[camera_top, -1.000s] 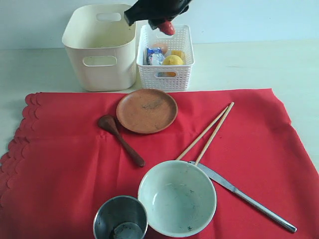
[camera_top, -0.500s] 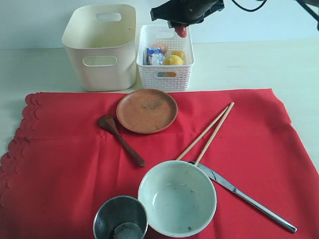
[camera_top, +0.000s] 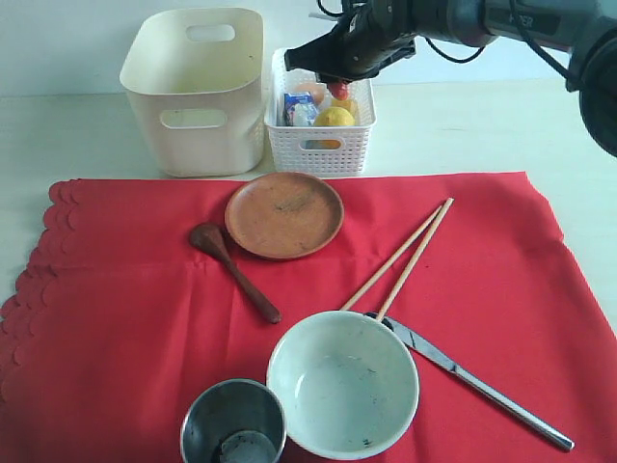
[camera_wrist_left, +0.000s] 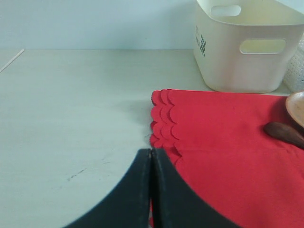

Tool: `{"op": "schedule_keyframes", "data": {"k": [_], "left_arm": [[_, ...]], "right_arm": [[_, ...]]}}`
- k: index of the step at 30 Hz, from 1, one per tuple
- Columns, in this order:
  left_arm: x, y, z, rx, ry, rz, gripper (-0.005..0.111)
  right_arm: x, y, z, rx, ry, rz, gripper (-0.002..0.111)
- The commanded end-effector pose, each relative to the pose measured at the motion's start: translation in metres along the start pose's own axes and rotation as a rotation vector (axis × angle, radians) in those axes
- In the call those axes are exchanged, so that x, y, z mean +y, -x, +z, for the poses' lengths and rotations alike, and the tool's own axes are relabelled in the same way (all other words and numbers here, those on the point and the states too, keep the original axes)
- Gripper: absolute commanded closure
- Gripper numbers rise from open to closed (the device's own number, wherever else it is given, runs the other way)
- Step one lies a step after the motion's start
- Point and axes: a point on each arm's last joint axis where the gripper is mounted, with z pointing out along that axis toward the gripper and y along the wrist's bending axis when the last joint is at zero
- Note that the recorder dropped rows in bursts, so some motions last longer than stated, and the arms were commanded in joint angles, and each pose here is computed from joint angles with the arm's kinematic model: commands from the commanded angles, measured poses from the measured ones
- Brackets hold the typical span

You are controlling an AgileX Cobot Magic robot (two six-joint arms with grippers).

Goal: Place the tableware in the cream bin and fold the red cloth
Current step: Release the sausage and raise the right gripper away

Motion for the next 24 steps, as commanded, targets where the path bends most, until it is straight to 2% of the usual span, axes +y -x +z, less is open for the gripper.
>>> {"op": "schedule_keyframes", "data": {"k": [1, 4, 7, 24], "left_arm": [[0.000, -0.001, 0.000, -0.006, 0.003, -0.004, 0.107], [0.000, -0.001, 0.000, -0.006, 0.003, -0.004, 0.107], [0.000, -0.001, 0.000, -0.006, 0.003, -0.004, 0.107], [0.000, -0.001, 0.000, -0.006, 0.003, -0.004, 0.107]], "right_arm": [[-0.002, 0.006, -0.002, -0.038, 0.003, 0.006, 0.057], [-0.002, 0.006, -0.004, -0.030, 0.002, 0.007, 0.043], [-0.002, 0.006, -0.007, -0.003, -0.002, 0.007, 0.036], [0.001, 0.017, -0.065, 0.195, -0.012, -0.031, 0.036]]}}
